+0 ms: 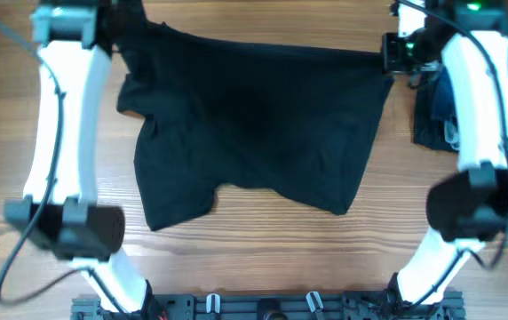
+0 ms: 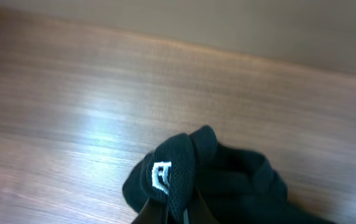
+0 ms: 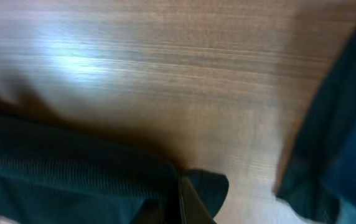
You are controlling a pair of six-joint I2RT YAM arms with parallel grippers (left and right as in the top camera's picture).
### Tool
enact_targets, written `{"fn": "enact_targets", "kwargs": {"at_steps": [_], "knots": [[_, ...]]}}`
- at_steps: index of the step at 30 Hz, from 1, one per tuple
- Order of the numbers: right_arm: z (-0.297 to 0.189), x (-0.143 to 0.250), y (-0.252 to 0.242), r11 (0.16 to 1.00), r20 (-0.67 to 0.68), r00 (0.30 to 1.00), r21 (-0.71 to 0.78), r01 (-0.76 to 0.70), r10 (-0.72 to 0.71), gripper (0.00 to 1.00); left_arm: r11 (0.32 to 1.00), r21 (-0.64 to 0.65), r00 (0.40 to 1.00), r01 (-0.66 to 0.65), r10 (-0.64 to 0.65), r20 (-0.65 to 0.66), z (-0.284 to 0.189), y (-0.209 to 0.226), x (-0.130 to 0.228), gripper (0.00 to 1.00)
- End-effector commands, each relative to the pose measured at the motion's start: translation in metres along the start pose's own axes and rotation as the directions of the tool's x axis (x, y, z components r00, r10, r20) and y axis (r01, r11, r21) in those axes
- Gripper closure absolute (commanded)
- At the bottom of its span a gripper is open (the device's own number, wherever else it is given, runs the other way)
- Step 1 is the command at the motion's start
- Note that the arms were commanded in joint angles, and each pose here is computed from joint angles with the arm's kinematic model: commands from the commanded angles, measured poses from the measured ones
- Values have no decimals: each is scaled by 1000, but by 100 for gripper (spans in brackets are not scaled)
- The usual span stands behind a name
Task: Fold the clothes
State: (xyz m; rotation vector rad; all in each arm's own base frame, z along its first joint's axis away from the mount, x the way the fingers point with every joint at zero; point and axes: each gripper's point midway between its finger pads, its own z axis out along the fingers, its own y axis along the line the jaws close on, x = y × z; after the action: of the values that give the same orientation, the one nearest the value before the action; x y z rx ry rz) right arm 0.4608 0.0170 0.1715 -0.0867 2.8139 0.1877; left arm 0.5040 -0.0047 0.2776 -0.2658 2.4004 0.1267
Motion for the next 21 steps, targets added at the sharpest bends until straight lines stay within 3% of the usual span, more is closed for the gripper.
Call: {"fn": "enact_targets", "kwargs": {"at_steps": [1,5,11,16,21], "knots": [[64,-10,-17,1000,-30,1000,11,6,-6,96,1000,-23,999,3,-3,-33,58,-8,7,96],[106,-22,-23,1000,-8,1000,5,0,0,96,1000,-20,1000,5,-5,-21,106,-18,10,96],[89,-34,-16,1000,51,999,-17,11,-10,96,1000,-3,998,22,-22,51,107,-23,-8,96],[23,-39,2,998,125,992,-59,40,-32,96,999,12,994,33,-34,105,52,-15,-27,96],[-94,-25,20,996,268,961,-39,76,-63,96,997,49,970,59,-69,234,-66,6,-51,96]]}}
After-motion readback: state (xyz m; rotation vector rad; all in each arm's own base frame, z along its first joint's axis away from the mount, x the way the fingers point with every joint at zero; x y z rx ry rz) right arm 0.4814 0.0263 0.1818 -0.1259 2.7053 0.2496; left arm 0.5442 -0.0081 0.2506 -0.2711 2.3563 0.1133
